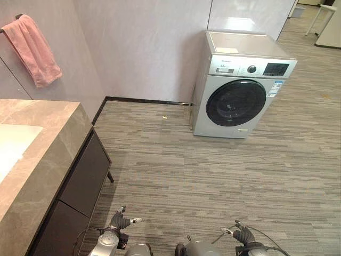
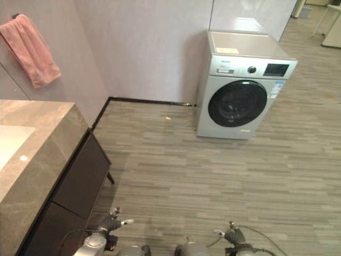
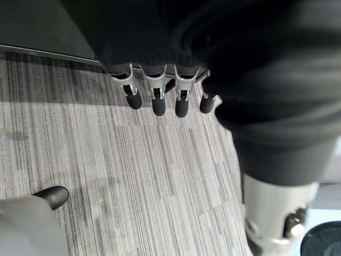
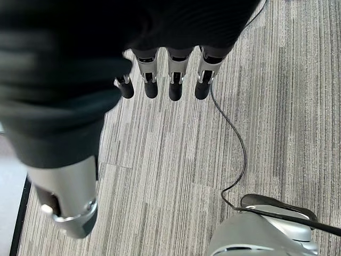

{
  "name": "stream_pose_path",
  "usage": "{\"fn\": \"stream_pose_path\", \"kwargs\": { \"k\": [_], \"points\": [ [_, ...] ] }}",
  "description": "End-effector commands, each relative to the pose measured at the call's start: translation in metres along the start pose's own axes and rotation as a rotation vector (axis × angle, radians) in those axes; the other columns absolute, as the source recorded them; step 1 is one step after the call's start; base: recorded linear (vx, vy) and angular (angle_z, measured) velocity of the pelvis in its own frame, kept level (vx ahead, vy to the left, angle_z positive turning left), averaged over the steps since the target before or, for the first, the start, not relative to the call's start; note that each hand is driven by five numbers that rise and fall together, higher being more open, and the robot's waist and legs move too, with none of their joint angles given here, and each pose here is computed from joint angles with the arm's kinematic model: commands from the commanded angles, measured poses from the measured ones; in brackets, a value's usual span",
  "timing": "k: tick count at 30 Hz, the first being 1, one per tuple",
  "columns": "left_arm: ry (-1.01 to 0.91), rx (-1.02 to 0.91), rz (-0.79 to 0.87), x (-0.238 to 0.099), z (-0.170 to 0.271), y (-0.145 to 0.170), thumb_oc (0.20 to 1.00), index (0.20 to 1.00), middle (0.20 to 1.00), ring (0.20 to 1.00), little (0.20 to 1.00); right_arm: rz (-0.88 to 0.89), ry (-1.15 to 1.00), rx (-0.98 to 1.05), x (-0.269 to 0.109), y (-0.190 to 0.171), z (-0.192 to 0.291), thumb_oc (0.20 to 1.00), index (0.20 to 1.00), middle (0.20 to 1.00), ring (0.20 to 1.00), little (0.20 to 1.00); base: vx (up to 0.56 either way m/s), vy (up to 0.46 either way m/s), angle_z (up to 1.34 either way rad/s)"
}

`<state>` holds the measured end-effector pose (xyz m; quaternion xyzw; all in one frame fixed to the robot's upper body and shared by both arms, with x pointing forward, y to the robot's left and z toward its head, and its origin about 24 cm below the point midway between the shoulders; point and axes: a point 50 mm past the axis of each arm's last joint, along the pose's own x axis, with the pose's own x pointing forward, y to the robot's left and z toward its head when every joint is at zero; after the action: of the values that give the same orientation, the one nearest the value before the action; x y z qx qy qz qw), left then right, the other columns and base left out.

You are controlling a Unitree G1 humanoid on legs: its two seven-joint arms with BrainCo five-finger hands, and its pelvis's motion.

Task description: Put brush and paste in cup on sink, flatten towel.

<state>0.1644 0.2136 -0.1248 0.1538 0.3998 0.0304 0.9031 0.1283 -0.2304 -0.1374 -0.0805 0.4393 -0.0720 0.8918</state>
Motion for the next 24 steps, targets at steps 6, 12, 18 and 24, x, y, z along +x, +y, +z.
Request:
{"fn": "stream_pose_path", "kwargs": {
  "k": [6, 12, 18, 24],
  "points": [
    [-0.070, -0.081, 0.026, 0.006, 0.021, -0.003, 1.000, 1.000, 1.000, 1.000, 1.000, -0.043, -0.096, 0.012, 0.004, -0.013, 0.022, 1.000, 1.000, 1.000, 1.000, 1.000, 0.05, -0.050, 0.00],
    [-0.116, -0.081, 0.018, 0.009, 0.036, -0.002, 1.000, 1.000, 1.000, 1.000, 1.000, -0.085, -0.123, 0.010, 0.003, -0.021, 0.027, 1.000, 1.000, 1.000, 1.000, 1.000, 0.04, -0.085, 0.22],
    [-0.097, -0.095, 0.059, 0.009, 0.028, 0.005, 1.000, 1.000, 1.000, 1.000, 1.000, -0.112, -0.130, -0.016, 0.006, -0.025, 0.033, 1.000, 1.000, 1.000, 1.000, 1.000, 0.25, 0.151, 0.01],
    [-0.065, -0.123, 0.112, 0.003, 0.012, 0.023, 1.000, 1.000, 1.000, 1.000, 1.000, -0.039, -0.150, -0.071, 0.008, -0.008, 0.040, 1.000, 1.000, 1.000, 1.000, 1.000, 0.33, 0.175, -0.59]
  ]
}}
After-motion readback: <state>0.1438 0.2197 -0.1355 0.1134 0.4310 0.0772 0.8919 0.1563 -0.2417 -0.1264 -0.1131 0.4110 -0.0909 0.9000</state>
